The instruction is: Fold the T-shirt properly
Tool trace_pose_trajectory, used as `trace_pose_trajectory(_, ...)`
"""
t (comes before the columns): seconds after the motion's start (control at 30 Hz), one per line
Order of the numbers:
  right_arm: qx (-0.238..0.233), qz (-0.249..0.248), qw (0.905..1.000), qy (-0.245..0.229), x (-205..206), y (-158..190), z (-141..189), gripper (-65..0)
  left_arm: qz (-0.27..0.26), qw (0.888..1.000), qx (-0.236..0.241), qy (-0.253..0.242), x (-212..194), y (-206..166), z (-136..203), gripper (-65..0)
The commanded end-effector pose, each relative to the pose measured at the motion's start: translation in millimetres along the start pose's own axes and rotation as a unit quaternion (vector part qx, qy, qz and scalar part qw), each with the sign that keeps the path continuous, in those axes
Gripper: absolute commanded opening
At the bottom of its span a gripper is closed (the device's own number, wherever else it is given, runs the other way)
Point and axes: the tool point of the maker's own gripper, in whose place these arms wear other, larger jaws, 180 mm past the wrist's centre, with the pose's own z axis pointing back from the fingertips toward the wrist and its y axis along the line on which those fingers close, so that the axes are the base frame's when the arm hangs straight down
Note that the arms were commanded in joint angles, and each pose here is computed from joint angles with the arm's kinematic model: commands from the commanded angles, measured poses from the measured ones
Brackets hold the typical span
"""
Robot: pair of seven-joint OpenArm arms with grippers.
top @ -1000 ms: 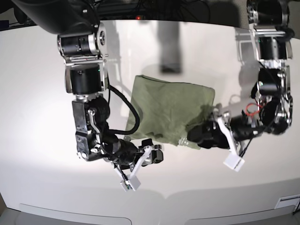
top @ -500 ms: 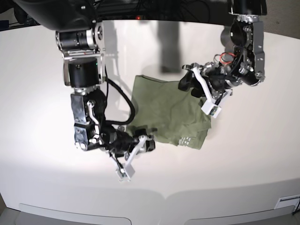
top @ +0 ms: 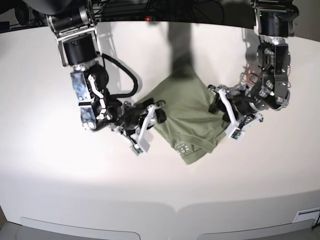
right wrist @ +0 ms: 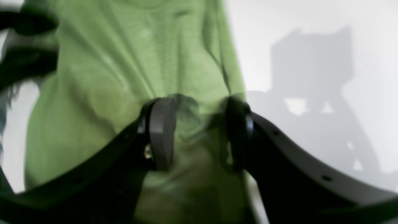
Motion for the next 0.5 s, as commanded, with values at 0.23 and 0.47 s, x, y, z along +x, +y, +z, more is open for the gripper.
trace_pose_trajectory(0.23, 0.058, 0.003, 0.9981, -0.021, -9, 51, 11, -37.4, -0.005, 0.999, 0.033, 0.008, 10, 35, 0, -35.4)
trace_pose_trajectory(0.47, 0.08, -0.009, 0.9965, -0.022, -26, 76, 11, -37.4, -0.007, 0.999, 0.035, -0.005, 23, 39, 0, -35.4)
